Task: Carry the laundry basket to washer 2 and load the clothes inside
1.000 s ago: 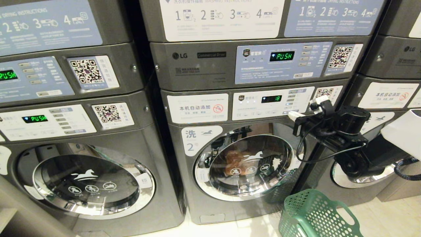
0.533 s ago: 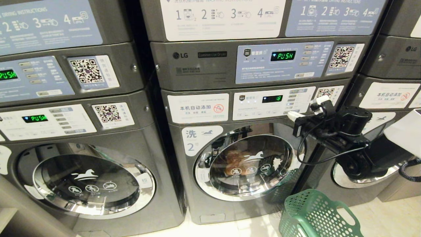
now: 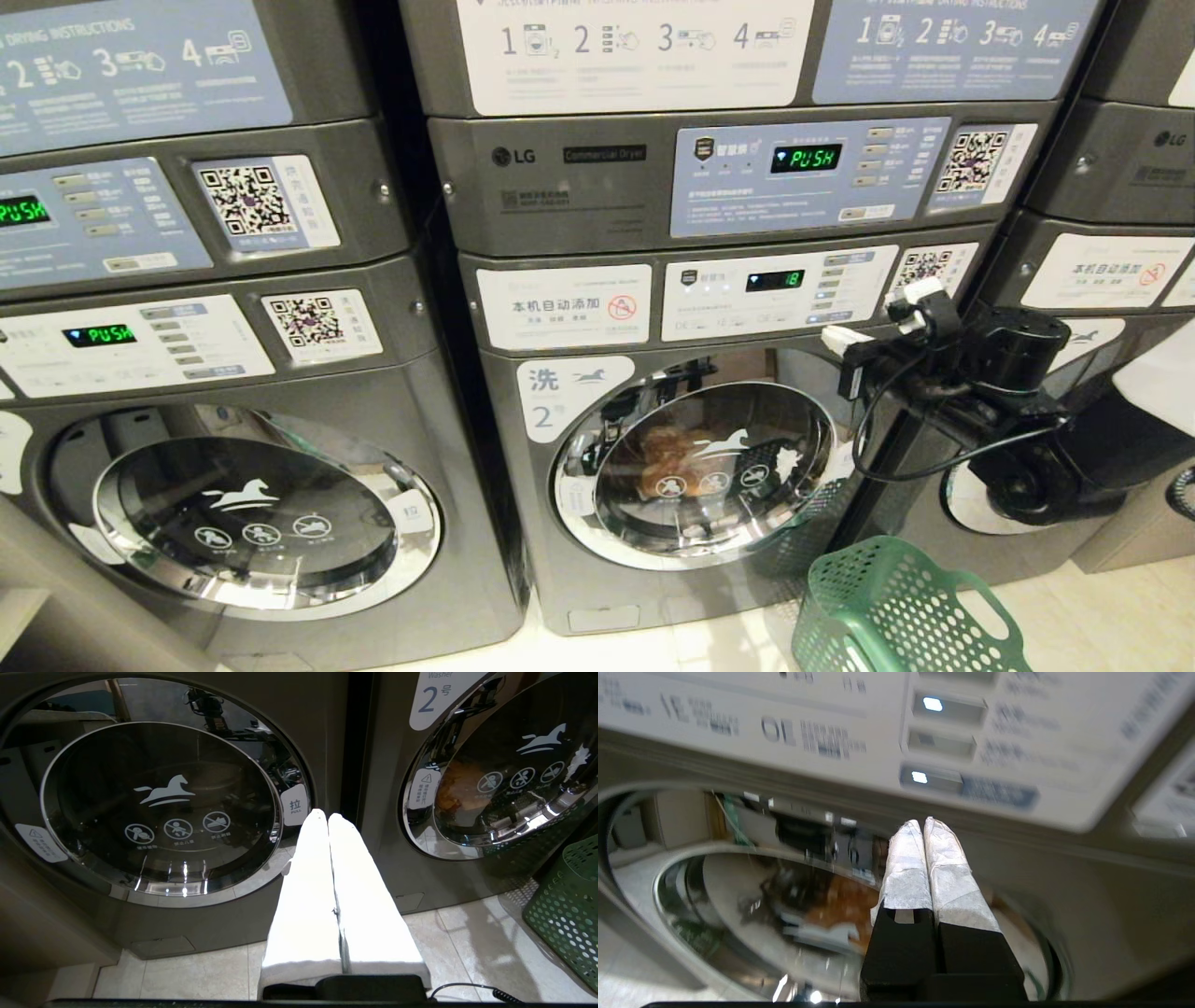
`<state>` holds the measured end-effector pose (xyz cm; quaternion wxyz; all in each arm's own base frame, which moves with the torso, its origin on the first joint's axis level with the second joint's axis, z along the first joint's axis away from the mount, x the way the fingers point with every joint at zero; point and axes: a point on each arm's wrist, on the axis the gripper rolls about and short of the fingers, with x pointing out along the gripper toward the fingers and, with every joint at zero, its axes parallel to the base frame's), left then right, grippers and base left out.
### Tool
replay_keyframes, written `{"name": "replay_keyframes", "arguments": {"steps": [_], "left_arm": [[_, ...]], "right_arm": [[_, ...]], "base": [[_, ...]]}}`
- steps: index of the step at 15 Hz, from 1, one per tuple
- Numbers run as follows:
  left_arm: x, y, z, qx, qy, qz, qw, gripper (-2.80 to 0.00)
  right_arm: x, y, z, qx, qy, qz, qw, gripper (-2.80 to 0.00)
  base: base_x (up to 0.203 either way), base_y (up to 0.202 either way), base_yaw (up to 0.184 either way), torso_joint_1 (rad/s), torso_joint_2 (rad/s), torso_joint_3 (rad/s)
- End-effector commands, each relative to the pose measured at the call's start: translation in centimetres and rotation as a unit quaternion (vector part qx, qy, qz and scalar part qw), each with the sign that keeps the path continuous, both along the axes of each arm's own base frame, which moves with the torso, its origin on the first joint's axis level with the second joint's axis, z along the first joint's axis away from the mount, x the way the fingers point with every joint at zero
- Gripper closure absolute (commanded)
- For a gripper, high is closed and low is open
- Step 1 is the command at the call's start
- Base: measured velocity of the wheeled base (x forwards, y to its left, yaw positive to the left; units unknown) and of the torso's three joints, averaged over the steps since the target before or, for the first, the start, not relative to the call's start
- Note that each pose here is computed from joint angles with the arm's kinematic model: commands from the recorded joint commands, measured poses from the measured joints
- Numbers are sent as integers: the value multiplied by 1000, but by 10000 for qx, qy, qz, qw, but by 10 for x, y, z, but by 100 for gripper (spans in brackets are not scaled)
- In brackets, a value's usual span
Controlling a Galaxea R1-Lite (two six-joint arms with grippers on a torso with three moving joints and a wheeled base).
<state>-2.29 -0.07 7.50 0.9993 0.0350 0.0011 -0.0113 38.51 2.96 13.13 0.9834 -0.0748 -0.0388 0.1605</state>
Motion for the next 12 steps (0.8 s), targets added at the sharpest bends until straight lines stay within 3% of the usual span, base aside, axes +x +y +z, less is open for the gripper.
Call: {"name": "replay_keyframes", "arguments": {"steps": [1,5,8,12], "left_arm": [[0,0,0,3,8,5,10000,0],[0,0,0,3,8,5,10000,0],[0,0,0,3,8,5,10000,0],[0,0,0,3,0,5,10000,0]], "right_arm": [[-46,-3,23,-6,72,-136,9999,0],[-157,-11,20,-97,1108,-727,9911,0],[-244,-19,14,-116,1341,-875,9870,0],[-327,-25,-15,28,1889,-1038,9765,0]], "base": [[0,0,0,0,0,0],[0,0,0,0,0,0],[0,0,0,0,0,0],[0,0,0,0,0,0]]}}
